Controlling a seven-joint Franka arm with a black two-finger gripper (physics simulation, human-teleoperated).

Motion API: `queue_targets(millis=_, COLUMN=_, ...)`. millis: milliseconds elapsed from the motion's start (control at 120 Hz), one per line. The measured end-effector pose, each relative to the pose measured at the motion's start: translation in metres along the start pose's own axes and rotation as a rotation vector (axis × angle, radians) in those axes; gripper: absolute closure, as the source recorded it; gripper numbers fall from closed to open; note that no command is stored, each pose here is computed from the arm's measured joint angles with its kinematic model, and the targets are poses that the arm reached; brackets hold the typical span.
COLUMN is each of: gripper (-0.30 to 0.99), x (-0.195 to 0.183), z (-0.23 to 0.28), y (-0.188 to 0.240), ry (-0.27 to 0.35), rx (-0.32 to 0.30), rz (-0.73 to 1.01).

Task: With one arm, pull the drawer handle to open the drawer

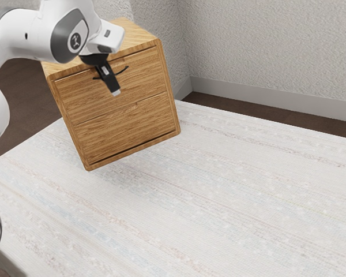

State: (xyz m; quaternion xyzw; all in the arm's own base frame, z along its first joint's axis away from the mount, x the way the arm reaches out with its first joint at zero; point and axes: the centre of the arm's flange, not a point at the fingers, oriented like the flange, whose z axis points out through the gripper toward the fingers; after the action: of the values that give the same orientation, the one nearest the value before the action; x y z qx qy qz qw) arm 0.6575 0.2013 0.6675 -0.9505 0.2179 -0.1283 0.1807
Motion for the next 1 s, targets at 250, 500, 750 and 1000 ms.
queue_targets(millis=250, gripper=0.00, x=0.005, z=0.008, y=-0.003, ry=0.012, rx=-0.004, rz=0.003)
queue_targets(millis=500, gripper=0.00, x=0.009, z=0.015, y=0.003, ry=0.007, rx=-0.016, rz=0.012)
queue_targets(millis=750, gripper=0.00, x=0.014, z=0.015, y=0.010, ry=0.006, rx=-0.021, rz=0.023)
queue_targets(millis=1000, gripper=-0.01, x=0.017, z=0.015, y=0.024, ry=-0.005, rx=-0.042, rz=0.036)
